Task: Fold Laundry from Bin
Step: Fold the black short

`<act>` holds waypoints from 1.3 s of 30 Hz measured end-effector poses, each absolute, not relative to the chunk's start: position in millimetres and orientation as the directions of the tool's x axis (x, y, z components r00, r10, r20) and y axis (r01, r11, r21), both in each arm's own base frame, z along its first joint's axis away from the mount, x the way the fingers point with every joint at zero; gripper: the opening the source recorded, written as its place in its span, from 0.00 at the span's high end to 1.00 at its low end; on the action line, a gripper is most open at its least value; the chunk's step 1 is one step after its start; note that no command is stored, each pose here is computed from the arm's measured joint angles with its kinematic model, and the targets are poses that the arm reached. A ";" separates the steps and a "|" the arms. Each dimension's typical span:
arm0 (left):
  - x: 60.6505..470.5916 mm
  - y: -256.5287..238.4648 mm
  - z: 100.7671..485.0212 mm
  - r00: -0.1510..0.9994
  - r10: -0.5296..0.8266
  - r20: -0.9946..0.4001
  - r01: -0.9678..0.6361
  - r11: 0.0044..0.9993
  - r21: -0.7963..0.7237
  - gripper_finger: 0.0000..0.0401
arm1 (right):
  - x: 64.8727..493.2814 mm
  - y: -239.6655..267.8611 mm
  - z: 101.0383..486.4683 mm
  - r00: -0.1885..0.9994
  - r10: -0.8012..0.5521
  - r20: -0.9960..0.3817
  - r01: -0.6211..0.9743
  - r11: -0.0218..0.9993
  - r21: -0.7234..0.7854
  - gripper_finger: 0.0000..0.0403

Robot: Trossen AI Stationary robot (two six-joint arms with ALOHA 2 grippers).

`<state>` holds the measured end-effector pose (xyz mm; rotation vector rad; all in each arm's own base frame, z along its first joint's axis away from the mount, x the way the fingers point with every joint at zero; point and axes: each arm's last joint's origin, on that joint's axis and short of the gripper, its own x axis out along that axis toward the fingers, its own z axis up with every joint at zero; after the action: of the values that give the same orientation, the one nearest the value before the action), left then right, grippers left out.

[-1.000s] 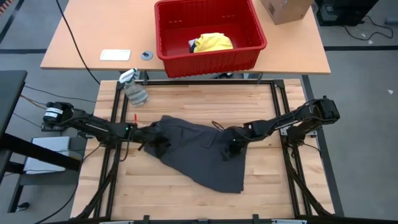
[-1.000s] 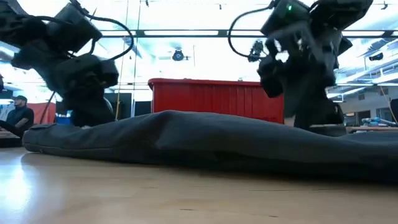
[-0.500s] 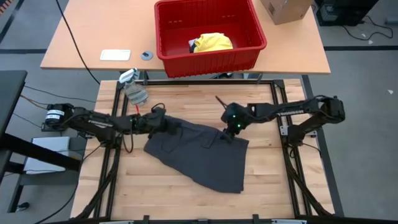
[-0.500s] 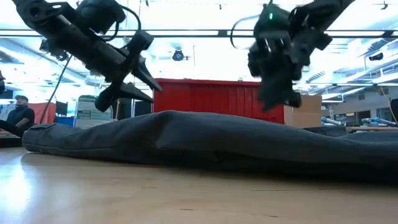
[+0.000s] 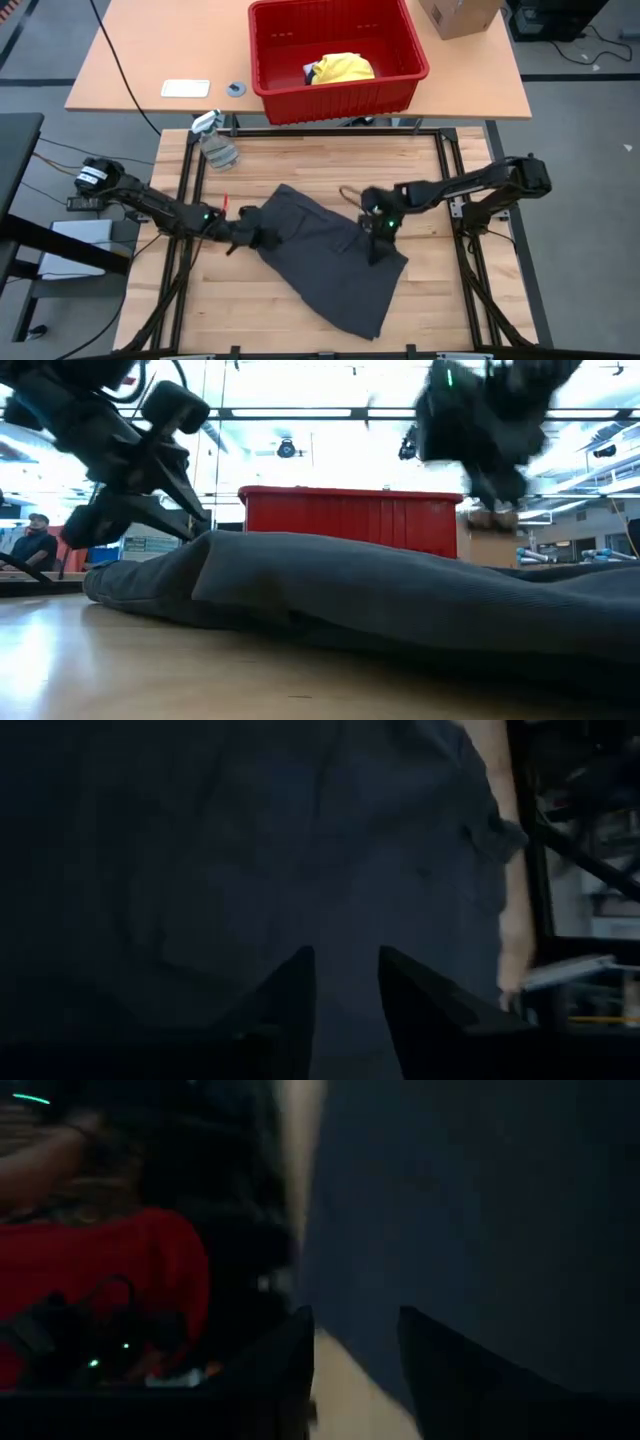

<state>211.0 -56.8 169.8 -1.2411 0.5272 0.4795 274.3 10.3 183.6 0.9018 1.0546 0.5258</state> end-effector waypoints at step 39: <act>211.2 -42.7 169.9 0.764 0.039 -0.644 -0.622 0.312 -0.718 0.74 | 317.3 -25.7 224.6 0.680 0.317 -0.661 0.154 0.820 0.552 0.72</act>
<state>211.2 -42.7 169.9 -1.1852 0.5809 0.4693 317.3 -25.7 224.6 0.6204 0.8316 0.0987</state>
